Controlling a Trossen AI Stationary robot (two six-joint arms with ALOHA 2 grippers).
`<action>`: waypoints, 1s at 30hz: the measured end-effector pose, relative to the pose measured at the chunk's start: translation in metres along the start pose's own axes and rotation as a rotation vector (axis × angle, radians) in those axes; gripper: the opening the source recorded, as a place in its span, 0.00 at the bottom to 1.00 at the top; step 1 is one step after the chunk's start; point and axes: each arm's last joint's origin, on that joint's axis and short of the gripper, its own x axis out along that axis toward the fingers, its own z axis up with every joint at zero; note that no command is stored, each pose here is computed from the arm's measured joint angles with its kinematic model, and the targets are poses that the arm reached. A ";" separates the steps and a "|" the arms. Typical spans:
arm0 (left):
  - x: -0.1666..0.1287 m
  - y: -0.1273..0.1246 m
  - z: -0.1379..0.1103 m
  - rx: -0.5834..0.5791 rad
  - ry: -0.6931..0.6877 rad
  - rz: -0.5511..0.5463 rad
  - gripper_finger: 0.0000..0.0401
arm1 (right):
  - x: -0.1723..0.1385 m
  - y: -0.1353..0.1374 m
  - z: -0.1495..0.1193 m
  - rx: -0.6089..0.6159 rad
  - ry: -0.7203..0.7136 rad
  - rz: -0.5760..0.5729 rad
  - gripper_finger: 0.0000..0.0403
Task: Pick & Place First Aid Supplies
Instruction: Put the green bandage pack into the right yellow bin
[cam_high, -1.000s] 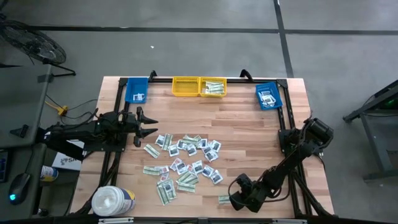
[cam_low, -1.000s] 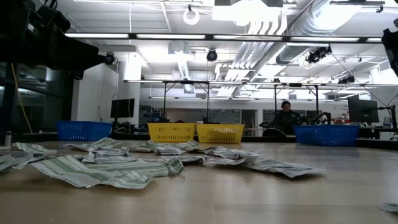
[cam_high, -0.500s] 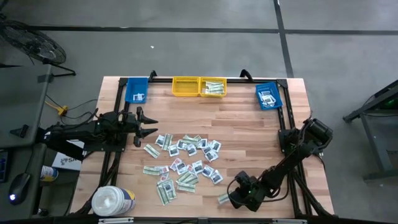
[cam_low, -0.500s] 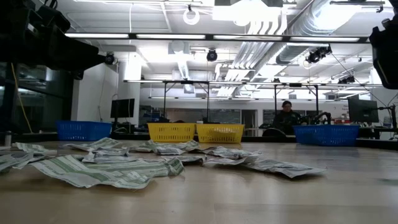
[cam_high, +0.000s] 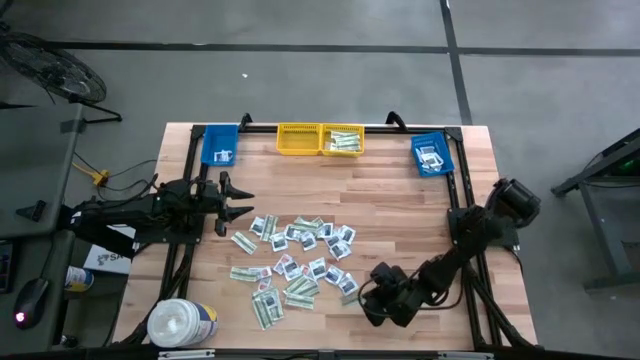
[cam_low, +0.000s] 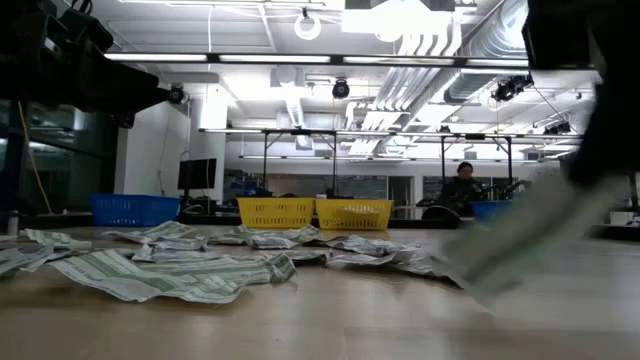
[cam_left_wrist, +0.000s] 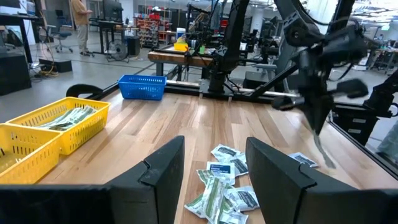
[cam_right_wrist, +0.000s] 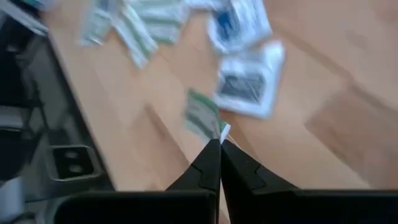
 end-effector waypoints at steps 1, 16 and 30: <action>0.000 0.000 0.000 0.000 0.000 0.000 0.43 | -0.003 0.002 0.004 -0.018 -0.017 0.013 0.00; 0.000 0.000 0.000 0.000 0.000 0.000 0.43 | -0.008 0.001 0.062 -0.297 -0.284 -0.072 0.00; 0.000 0.000 0.000 0.000 0.000 0.000 0.43 | 0.008 -0.034 0.146 -0.498 -0.527 -0.457 0.00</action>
